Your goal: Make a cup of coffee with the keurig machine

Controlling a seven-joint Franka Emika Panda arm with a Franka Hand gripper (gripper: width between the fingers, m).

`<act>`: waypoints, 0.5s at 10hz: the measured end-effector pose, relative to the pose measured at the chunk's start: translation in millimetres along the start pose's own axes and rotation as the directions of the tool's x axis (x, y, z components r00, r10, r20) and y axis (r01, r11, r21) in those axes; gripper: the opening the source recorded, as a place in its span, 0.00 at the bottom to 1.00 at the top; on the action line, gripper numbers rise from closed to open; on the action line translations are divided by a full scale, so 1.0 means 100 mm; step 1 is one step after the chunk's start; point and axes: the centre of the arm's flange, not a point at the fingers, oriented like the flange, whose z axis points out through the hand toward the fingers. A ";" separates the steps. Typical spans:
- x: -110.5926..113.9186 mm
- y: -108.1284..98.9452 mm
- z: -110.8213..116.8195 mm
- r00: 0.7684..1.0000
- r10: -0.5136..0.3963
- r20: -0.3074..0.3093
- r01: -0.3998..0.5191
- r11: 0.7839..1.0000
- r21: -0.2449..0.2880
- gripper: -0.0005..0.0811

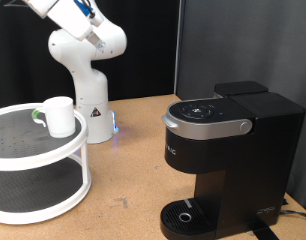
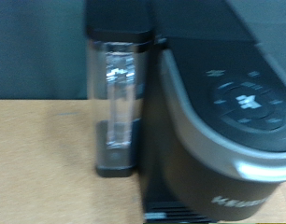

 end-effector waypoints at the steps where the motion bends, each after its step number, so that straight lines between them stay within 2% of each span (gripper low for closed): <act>1: -0.11 0.02 -0.05 0.999 0.006 0.038 -0.006 1.000 0.015 0.01; 3: -0.33 0.10 -0.24 0.996 0.027 0.090 -0.027 1.000 0.003 0.01; 5: -0.54 0.13 -0.49 0.991 -0.003 0.136 -0.003 0.999 0.041 0.01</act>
